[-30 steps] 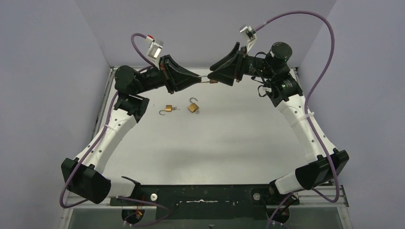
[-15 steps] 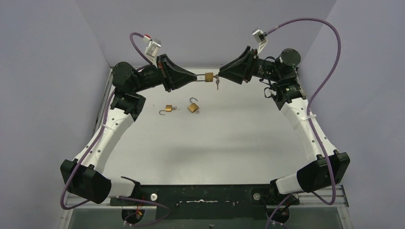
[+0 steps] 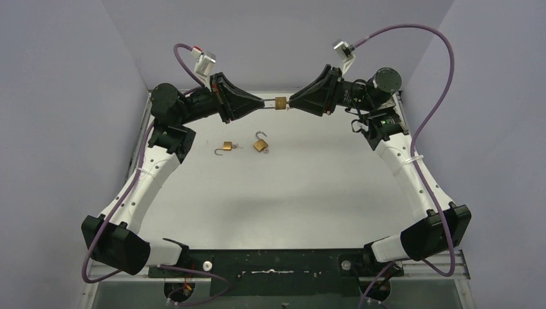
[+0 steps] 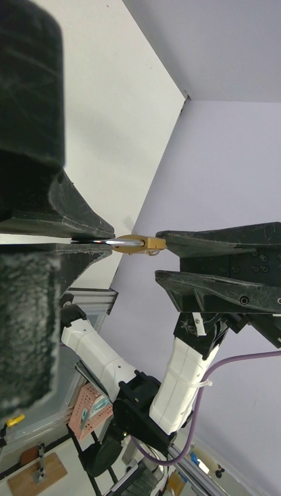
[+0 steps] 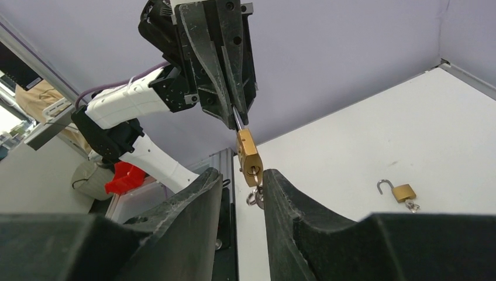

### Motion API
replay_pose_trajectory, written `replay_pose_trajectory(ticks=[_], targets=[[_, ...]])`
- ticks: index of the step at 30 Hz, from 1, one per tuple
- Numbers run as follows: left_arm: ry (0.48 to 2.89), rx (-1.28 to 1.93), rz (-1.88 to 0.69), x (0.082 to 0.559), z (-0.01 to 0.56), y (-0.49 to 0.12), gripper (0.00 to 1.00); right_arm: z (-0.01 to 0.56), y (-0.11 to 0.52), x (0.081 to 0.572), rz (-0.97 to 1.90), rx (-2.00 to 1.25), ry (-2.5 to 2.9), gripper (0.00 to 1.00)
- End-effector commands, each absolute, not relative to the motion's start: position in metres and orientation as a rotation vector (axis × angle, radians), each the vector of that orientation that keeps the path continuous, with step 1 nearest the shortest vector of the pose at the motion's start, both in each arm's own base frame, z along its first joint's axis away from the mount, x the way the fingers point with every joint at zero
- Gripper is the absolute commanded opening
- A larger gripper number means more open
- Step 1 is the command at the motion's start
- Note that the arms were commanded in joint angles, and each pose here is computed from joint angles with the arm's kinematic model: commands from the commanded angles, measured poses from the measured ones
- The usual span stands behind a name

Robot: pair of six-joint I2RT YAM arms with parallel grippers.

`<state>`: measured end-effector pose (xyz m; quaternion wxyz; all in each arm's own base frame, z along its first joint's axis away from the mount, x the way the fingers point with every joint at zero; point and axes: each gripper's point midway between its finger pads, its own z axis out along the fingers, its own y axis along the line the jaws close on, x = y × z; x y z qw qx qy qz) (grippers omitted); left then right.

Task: Lock with the key
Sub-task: Lock the lock, then place the lock at the center of the board, then place the key at the center of the board.

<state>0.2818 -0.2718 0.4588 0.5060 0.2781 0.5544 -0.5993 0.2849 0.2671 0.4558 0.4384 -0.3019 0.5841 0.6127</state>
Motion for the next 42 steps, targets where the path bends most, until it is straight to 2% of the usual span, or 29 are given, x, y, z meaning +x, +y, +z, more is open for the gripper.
replay_pose_trajectory(ticks=[1,3,7,17,26,29,32,37,42], targets=[[1.241,0.679,-1.395,0.276,0.483,-0.264,0.00,0.470,0.272,0.269,1.526,-0.824,1.371,0.31],[1.242,0.676,-1.393,0.277,0.483,-0.263,0.00,0.469,0.273,0.269,1.531,-0.829,1.372,0.24],[1.247,0.666,-1.390,0.280,0.482,-0.262,0.00,0.469,0.273,0.267,1.532,-0.837,1.378,0.01],[1.240,0.633,-1.362,0.289,0.485,-0.246,0.00,0.460,0.242,0.287,1.419,-0.731,1.439,0.00],[1.311,0.681,-1.408,0.294,0.466,-0.249,0.00,0.398,0.209,0.313,1.279,-0.482,1.605,0.00],[1.430,0.719,-1.438,0.296,0.431,-0.268,0.00,0.355,0.193,0.328,1.139,-0.320,1.750,0.00],[1.643,0.774,-1.378,0.293,0.371,-0.299,0.00,0.313,0.168,0.338,0.955,-0.148,1.887,0.00],[1.970,0.900,-1.194,0.293,0.282,-0.341,0.00,0.267,0.129,0.343,0.704,0.049,1.998,0.00],[2.148,0.851,-0.950,0.323,0.229,-0.355,0.00,0.230,0.103,0.347,0.572,0.258,2.058,0.00]])
